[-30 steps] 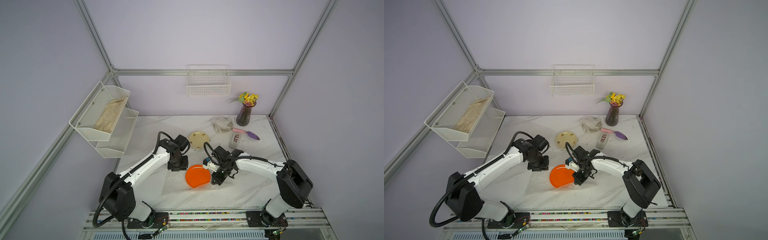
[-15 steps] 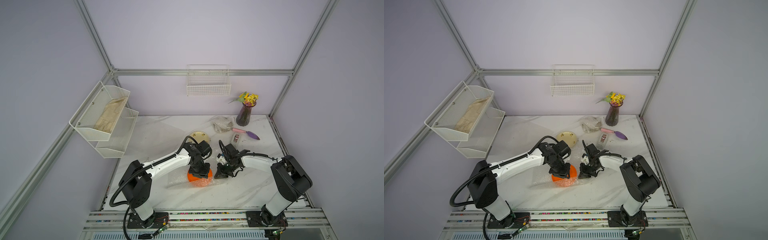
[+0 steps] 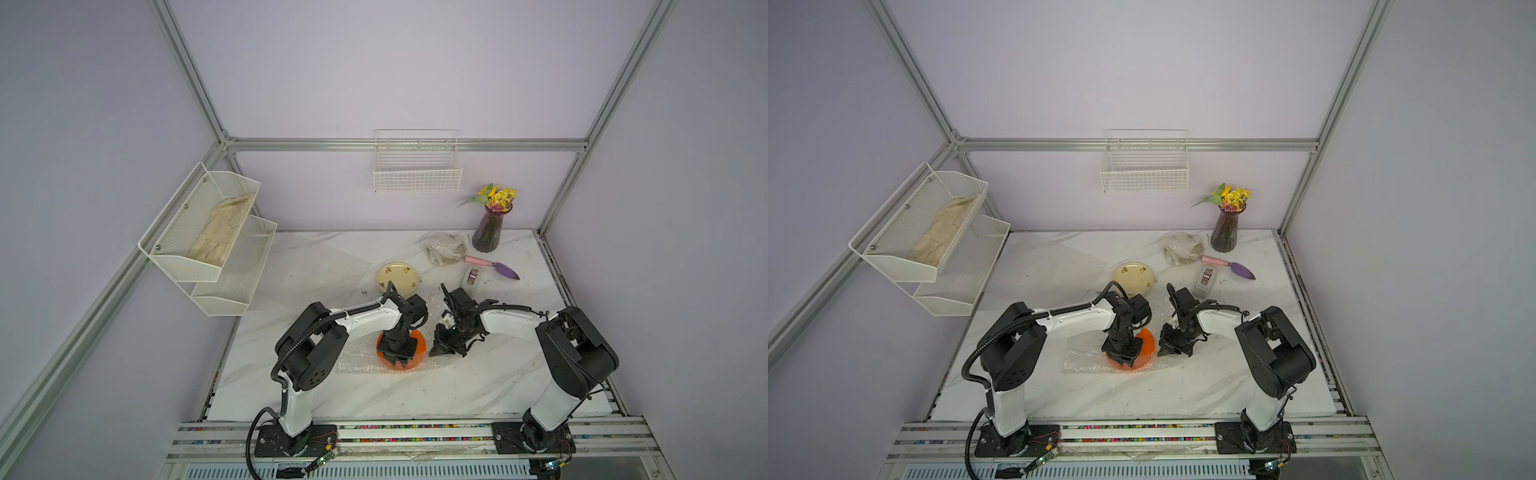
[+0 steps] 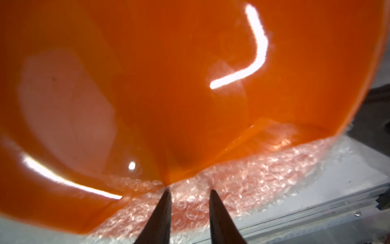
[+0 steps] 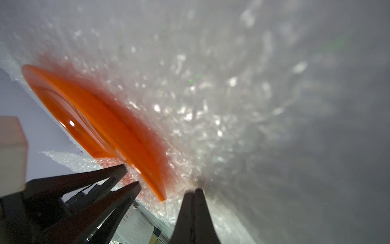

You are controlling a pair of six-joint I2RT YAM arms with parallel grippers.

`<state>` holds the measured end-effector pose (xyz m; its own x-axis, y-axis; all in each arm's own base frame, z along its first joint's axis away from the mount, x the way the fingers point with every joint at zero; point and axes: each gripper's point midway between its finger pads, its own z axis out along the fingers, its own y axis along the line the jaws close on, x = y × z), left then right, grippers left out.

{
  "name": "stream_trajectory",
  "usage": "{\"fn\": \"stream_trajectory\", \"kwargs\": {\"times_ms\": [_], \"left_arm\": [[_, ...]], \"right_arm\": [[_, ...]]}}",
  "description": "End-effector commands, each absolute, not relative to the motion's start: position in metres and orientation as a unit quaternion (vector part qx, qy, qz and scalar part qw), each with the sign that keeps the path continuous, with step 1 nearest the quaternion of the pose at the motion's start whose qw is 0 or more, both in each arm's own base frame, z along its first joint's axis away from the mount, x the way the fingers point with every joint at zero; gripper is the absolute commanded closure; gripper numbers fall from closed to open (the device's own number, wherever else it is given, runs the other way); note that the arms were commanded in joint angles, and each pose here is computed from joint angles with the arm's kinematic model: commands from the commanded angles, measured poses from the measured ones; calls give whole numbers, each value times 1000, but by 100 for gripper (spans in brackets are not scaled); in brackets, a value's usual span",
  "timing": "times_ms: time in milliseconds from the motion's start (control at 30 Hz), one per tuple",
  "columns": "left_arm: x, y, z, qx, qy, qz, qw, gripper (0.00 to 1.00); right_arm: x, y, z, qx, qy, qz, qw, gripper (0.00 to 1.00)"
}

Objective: Wrap dinner plates in bubble wrap
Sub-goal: Wrap the plate in the bubble wrap.

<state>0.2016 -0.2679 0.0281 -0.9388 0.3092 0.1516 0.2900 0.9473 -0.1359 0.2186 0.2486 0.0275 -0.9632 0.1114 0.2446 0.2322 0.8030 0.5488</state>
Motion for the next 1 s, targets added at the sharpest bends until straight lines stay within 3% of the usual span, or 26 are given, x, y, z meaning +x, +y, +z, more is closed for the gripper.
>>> {"fn": "stream_trajectory", "kwargs": {"times_ms": [0,100,200,300,367,433,500,567,667,833,967], "left_arm": [[210,-263,16,-162,-983,36,82,71],[205,-254,6,-159,-983,23,94,72],[203,-246,2,-150,-984,15,100,73],[205,-240,2,-141,-985,2,101,73],[206,-240,1,-140,-985,1,103,74],[206,-240,0,-140,-985,0,104,74],[206,-241,-2,-140,-984,-1,108,74],[207,-241,-2,-141,-984,0,109,74],[208,-242,-3,-145,-983,0,110,74],[206,-240,-4,-145,-983,-2,113,74],[203,-238,-5,-142,-983,-4,116,74]], "right_arm": [[229,242,31,-114,-950,-280,82,100],[243,238,40,-116,-956,-262,53,100],[256,217,57,-99,-975,-201,5,80],[260,195,80,-64,-987,-146,-36,74],[255,203,95,-51,-982,-179,-42,76],[245,233,110,-43,-960,-276,-31,81],[226,269,119,-26,-929,-369,4,83],[206,288,107,-13,-917,-395,47,83],[198,272,64,-32,-944,-319,83,81],[233,205,20,-141,-970,-196,16,75],[237,148,6,-191,-973,-130,-5,67]]}}
